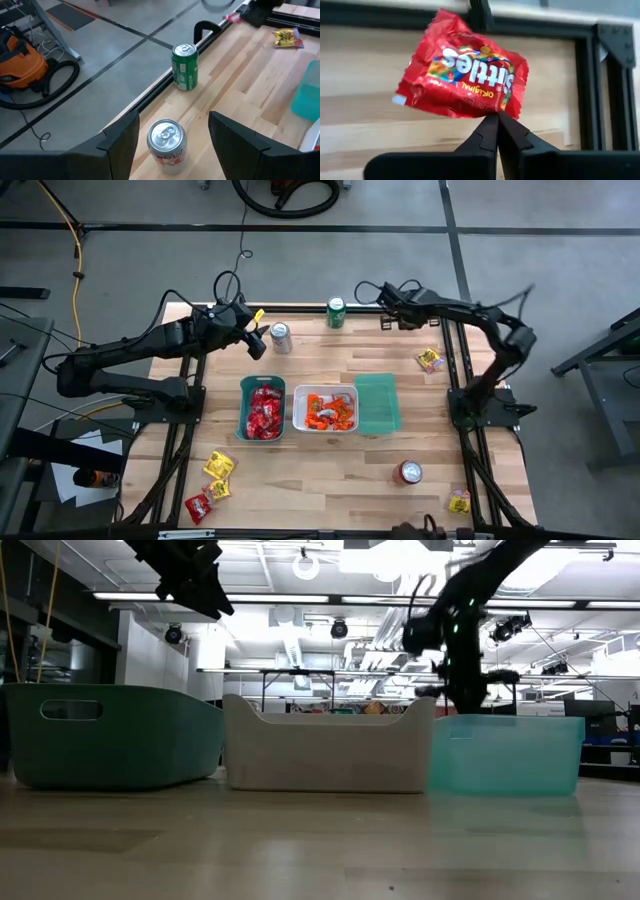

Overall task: Sort candy
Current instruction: Put the red candy into the green bin

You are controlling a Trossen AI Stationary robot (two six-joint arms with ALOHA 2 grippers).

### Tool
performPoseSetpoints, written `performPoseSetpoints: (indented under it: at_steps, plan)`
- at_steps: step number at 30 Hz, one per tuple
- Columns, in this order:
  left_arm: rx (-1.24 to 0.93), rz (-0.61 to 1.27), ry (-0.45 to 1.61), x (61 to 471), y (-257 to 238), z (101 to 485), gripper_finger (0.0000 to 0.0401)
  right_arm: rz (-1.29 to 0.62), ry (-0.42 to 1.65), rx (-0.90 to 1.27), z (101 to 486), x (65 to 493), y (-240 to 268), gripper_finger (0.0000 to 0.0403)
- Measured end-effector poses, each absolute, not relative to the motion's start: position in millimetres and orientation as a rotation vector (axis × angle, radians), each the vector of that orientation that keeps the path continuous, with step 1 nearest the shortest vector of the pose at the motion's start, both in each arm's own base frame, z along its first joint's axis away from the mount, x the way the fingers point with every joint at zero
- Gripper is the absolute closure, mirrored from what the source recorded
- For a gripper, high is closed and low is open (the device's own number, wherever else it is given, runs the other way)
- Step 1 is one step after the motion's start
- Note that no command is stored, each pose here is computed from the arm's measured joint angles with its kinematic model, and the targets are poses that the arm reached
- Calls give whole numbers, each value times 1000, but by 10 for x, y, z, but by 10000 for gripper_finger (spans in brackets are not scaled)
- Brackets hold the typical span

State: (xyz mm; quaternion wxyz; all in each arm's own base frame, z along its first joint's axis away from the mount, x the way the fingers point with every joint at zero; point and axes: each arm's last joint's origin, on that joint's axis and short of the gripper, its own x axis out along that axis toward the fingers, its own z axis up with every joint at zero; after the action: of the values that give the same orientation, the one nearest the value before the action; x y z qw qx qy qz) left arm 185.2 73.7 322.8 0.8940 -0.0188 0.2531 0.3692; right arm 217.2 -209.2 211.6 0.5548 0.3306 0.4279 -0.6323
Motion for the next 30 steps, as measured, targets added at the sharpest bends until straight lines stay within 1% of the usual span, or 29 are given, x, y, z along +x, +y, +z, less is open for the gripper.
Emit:
performPoseSetpoints:
  at_steps: [3,8,14,20,23,25,27,30]
  plan:
    - [-41,759,525,1854,735,3228,176,-1376,921,757,2370,2198,-1965,403]
    - [-30,698,519,1871,725,3238,176,-1023,756,721,2729,2359,-1731,403]
    - [-37,593,456,1918,710,3290,176,-668,575,663,2961,2728,-1345,403]
    - [-80,460,441,1941,676,3294,176,-472,546,627,3003,2999,-839,403]
    - [-144,368,392,1977,624,3327,176,-377,524,603,3041,3078,-627,403]
    - [-171,308,345,2013,561,3367,176,-279,521,586,3065,3116,-506,403]
    - [-165,259,301,2051,477,3409,176,-158,515,577,3098,3146,-406,403]
    - [-78,166,276,2146,315,3424,176,12,531,569,3119,3165,-276,403]
